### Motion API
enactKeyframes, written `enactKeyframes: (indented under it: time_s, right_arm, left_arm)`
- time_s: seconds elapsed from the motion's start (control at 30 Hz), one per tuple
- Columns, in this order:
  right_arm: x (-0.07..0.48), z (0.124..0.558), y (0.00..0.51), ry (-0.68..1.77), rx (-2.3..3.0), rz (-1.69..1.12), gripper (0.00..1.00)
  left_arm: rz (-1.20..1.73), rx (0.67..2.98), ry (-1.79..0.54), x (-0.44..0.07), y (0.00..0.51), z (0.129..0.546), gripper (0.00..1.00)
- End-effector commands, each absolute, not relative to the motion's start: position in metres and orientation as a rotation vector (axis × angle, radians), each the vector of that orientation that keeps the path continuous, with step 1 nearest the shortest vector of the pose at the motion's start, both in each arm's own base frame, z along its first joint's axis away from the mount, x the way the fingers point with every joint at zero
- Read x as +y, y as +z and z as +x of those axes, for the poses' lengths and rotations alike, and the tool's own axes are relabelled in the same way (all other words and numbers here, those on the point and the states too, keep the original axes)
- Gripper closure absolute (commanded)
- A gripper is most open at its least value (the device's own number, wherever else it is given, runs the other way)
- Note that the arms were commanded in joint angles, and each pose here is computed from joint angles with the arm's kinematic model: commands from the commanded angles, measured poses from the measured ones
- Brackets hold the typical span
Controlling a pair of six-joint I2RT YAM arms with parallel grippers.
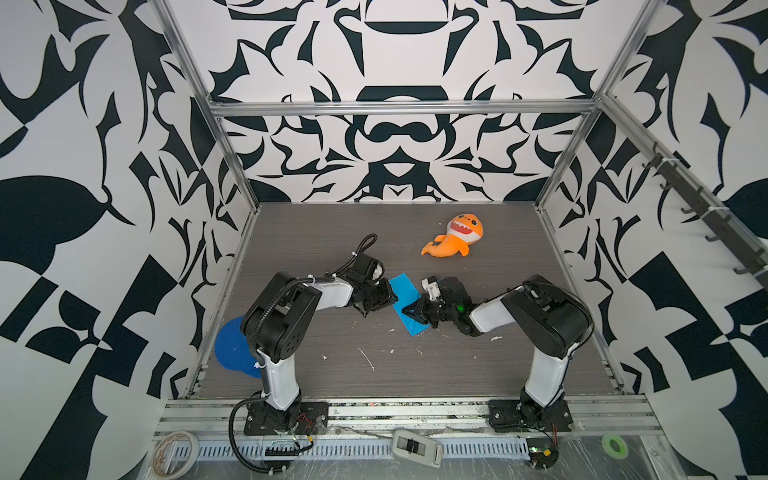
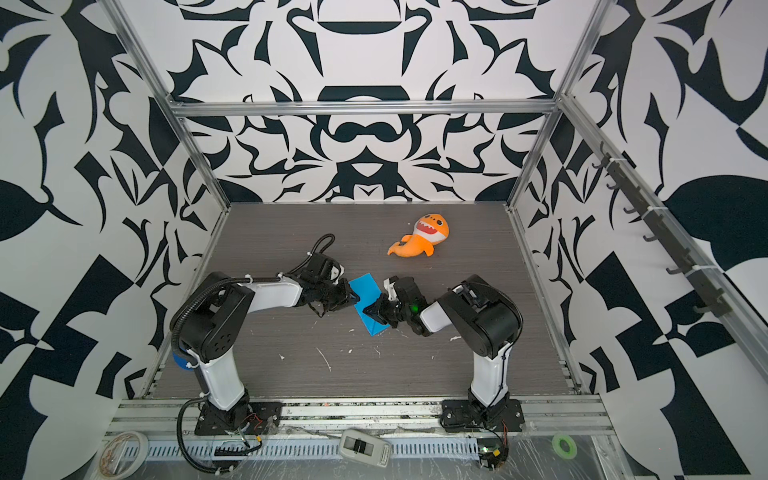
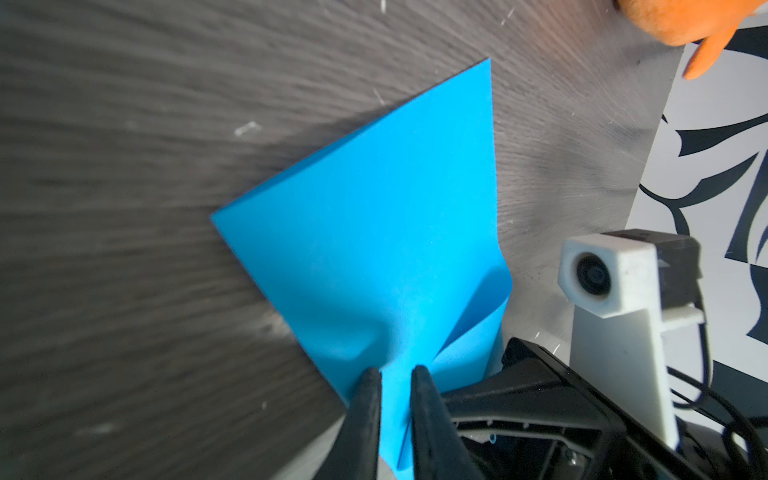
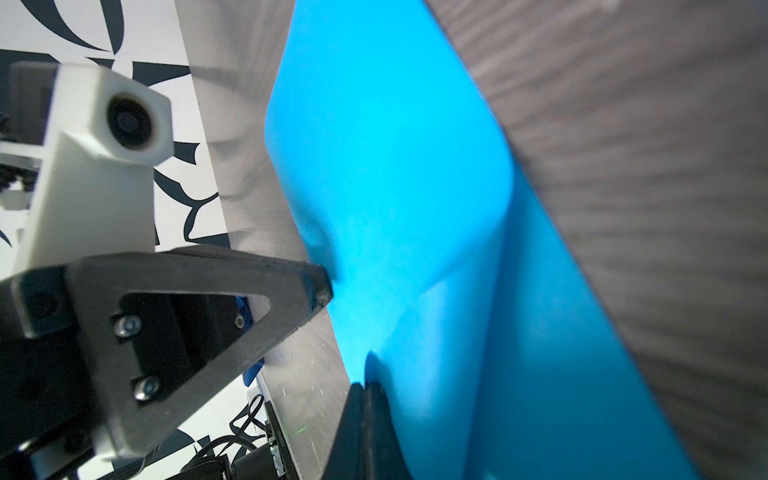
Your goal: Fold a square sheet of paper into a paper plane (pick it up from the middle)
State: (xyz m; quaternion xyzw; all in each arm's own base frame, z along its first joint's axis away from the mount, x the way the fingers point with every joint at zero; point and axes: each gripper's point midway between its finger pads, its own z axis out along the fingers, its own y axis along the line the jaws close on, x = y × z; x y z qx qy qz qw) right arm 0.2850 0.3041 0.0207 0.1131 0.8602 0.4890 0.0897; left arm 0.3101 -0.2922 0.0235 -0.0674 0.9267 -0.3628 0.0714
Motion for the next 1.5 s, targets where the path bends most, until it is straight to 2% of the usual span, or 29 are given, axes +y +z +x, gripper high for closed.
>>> enactKeyframes:
  time_s: [0.0, 0.9, 1.0, 1.3, 1.47]
  right_arm:
    - [0.300, 0.282, 0.009, 1.414, 2.584, 0.368, 0.95]
    - [0.293, 0.282, -0.004, 1.365, 2.599, 0.421, 0.94]
    - [0.293, 0.281, -0.006, 1.360, 2.603, 0.432, 0.92]
    - [0.290, 0.276, -0.010, 1.353, 2.626, 0.447, 0.77]
    - [0.288, 0.274, -0.010, 1.343, 2.635, 0.443, 0.75]
  left_arm:
    - [-0.295, 2.913, -0.928, -0.270, -0.014, 0.291, 0.81]
    - [-0.295, 2.905, -0.929, -0.270, -0.010, 0.293, 0.82]
    - [-0.296, 2.900, -0.938, -0.270, -0.008, 0.293, 0.82]
    - [-0.297, 2.788, -0.990, -0.267, 0.035, 0.311, 0.79]
    - [-0.295, 2.773, -0.954, -0.255, 0.039, 0.315, 0.78]
